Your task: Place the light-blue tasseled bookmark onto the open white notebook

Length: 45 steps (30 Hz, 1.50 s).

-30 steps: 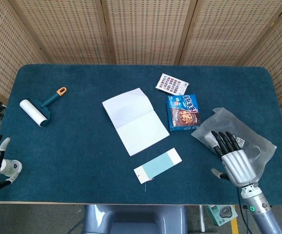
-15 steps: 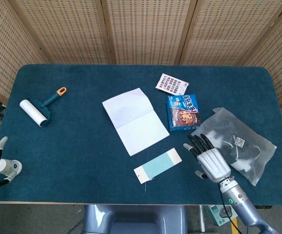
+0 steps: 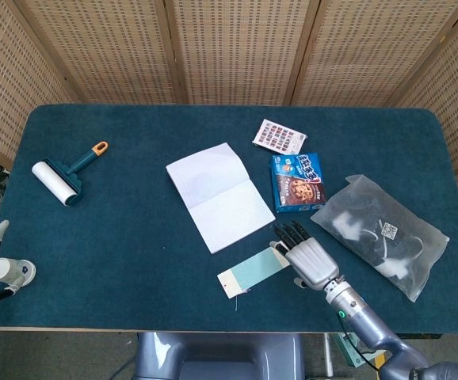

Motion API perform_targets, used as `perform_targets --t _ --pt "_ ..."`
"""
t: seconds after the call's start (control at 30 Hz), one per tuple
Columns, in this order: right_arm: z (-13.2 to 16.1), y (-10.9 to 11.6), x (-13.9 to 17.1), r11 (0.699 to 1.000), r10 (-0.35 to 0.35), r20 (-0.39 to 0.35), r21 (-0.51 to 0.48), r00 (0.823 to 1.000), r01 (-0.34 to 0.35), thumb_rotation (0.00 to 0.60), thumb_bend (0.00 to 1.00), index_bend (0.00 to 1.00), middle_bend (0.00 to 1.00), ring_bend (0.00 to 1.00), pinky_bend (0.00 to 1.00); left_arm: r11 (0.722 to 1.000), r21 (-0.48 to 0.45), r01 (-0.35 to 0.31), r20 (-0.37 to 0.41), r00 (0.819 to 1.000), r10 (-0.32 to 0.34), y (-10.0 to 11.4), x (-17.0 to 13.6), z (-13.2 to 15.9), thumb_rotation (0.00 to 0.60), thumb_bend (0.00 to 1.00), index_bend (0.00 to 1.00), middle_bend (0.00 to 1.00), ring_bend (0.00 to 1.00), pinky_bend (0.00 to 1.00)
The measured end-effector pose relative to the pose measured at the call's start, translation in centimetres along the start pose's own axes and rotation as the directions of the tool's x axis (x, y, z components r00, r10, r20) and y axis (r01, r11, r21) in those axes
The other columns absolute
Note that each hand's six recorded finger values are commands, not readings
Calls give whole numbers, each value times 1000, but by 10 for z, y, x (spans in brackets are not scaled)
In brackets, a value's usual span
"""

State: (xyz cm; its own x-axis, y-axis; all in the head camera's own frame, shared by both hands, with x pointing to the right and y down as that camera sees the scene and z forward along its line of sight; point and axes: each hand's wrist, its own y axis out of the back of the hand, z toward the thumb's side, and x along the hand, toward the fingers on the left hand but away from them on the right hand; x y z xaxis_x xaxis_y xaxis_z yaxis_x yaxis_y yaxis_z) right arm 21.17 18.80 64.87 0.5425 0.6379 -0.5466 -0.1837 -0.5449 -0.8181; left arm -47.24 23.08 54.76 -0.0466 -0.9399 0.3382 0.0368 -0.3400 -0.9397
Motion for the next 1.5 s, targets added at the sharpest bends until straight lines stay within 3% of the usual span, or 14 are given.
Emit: perform_targets --t 0.23,0.57,1.5 --pt "24 -4 -19 999 34 -61 31 998 -32 600 246 291 0 0 0 1000 -4 7 -6 1000 -7 -1 1 -2 600 0 0 0 0 0" --pt "41 -7 -43 997 69 -90 54 994 -64 600 246 313 0 0 0 1000 -11 12 -10 1000 -13 -2 3 -4 600 0 0 0 0 0" --pt "45 -21 -77 984 173 -1 45 985 -173 600 245 333 0 0 0 999 -18 30 -16 999 -31 -7 7 -8 600 0 0 0 0 0"
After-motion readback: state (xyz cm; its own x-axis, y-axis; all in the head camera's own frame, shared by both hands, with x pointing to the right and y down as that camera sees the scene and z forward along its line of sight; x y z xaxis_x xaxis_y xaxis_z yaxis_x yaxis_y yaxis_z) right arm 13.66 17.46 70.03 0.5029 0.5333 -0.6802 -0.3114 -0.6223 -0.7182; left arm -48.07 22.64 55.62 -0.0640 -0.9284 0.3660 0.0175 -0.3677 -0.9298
